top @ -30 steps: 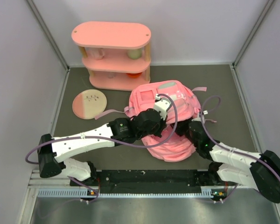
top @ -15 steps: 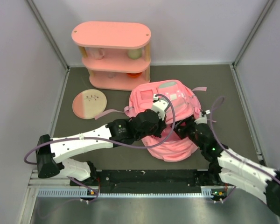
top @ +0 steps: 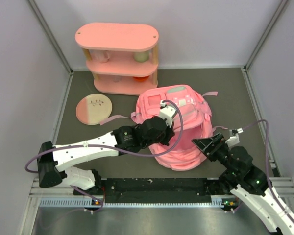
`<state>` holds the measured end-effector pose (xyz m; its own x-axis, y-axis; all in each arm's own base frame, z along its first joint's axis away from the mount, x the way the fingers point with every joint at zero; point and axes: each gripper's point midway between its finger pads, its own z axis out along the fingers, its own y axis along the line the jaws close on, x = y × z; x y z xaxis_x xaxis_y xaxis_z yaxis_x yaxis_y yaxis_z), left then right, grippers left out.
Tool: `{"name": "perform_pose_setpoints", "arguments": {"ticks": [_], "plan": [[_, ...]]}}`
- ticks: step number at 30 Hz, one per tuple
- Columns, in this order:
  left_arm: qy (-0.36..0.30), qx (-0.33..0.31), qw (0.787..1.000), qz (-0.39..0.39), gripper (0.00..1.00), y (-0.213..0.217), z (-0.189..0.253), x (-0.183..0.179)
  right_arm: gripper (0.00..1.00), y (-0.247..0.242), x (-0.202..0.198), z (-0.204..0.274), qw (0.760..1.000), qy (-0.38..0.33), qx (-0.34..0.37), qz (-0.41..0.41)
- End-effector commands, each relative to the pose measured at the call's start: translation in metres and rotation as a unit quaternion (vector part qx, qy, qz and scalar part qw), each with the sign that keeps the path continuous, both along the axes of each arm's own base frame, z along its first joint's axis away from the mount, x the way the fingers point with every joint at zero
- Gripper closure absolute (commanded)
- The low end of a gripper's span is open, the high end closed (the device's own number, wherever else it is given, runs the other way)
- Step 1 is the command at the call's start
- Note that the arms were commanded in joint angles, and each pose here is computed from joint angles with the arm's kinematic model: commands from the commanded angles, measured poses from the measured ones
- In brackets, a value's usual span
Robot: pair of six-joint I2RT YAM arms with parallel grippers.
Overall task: Pack the student bag
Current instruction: Place the stationery in the student bag, then zip the student bag at the center of the board.
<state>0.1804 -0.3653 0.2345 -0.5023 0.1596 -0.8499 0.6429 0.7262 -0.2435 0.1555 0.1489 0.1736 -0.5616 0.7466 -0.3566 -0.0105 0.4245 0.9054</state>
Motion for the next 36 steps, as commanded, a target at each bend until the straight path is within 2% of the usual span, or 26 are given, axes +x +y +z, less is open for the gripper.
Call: {"name": "perform_pose_setpoints", "arguments": {"ticks": [1,2,3,4,5,6,7,9,12,13,15,16,18,19,20,22,25,26,29,30,36], "plan": [[0.004,-0.032,0.999,-0.006,1.0,-0.005,0.008,0.0,0.24,-0.023,-0.022,0.03,0.999,-0.029,-0.038,0.003],[0.006,-0.029,0.999,-0.025,0.95,-0.007,0.006,-0.005,0.25,-0.03,-0.018,0.035,0.998,-0.034,-0.044,-0.015],[0.012,-0.029,0.998,-0.046,0.61,-0.009,0.006,-0.012,0.25,-0.039,-0.02,0.047,0.997,-0.047,-0.049,-0.028],[0.015,-0.024,0.999,-0.046,0.42,-0.006,0.005,-0.014,0.26,-0.047,-0.021,0.053,0.996,-0.053,-0.056,-0.042],[0.017,-0.02,0.999,-0.043,0.32,-0.002,0.004,-0.014,0.26,-0.064,-0.016,0.06,0.992,-0.058,-0.067,-0.084],[0.012,-0.024,0.999,-0.035,0.27,0.006,0.011,-0.014,0.25,-0.079,-0.021,0.071,0.989,-0.069,-0.081,-0.104],[0.011,-0.024,0.999,-0.03,0.02,0.011,0.01,-0.015,0.25,-0.09,-0.021,0.077,0.985,-0.076,-0.091,-0.125],[-0.005,-0.048,0.999,-0.012,0.01,0.026,0.028,-0.014,0.2,-0.114,-0.021,0.092,0.975,-0.095,-0.109,-0.171],[-0.041,-0.074,0.996,0.043,0.01,0.055,0.042,-0.003,0.16,-0.118,-0.025,0.104,0.972,-0.112,-0.12,-0.169],[-0.062,-0.064,0.991,0.097,0.01,0.073,0.034,0.011,0.16,-0.111,-0.02,0.101,0.973,-0.1,-0.136,-0.157],[-0.074,-0.07,0.983,0.152,0.01,0.099,0.036,0.021,0.16,-0.09,-0.02,0.092,0.979,-0.088,-0.151,-0.107],[-0.066,-0.06,0.979,0.182,0.01,0.115,0.026,0.03,0.16,-0.071,-0.021,0.084,0.983,-0.073,-0.157,-0.06],[-0.045,-0.066,0.977,0.196,0.01,0.13,0.02,0.035,0.15,-0.049,-0.019,0.07,0.984,-0.053,-0.169,-0.008],[-0.028,-0.066,0.971,0.23,0.01,0.148,0.008,0.05,0.15,-0.039,-0.02,0.063,0.984,-0.044,-0.171,0.016],[0.003,-0.075,0.977,0.201,0.01,0.144,-0.001,0.047,0.16,-0.021,-0.021,0.058,0.984,-0.035,-0.168,0.057],[0.032,-0.08,0.968,0.234,0.01,0.165,-0.017,0.058,0.16,-0.004,-0.023,0.044,0.981,-0.02,-0.167,0.099],[0.048,-0.094,0.967,0.234,0.01,0.173,-0.031,0.062,0.16,-0.001,-0.017,0.038,0.98,-0.009,-0.174,0.096],[0.063,-0.109,0.971,0.204,0.01,0.163,-0.033,0.059,0.16,-0.002,-0.016,0.039,0.979,-0.011,-0.18,0.094],[0.105,-0.114,0.968,0.199,0.01,0.16,-0.057,0.064,0.16,-0.001,-0.017,0.044,0.977,-0.018,-0.187,0.103],[0.127,-0.131,0.968,0.174,0.01,0.151,-0.062,0.061,0.16,0.003,-0.016,0.045,0.976,-0.019,-0.187,0.112],[0.157,-0.159,0.965,0.134,0.01,0.124,-0.073,0.07,0.2,0.038,-0.027,0.045,0.966,-0.023,-0.155,0.208]]}}
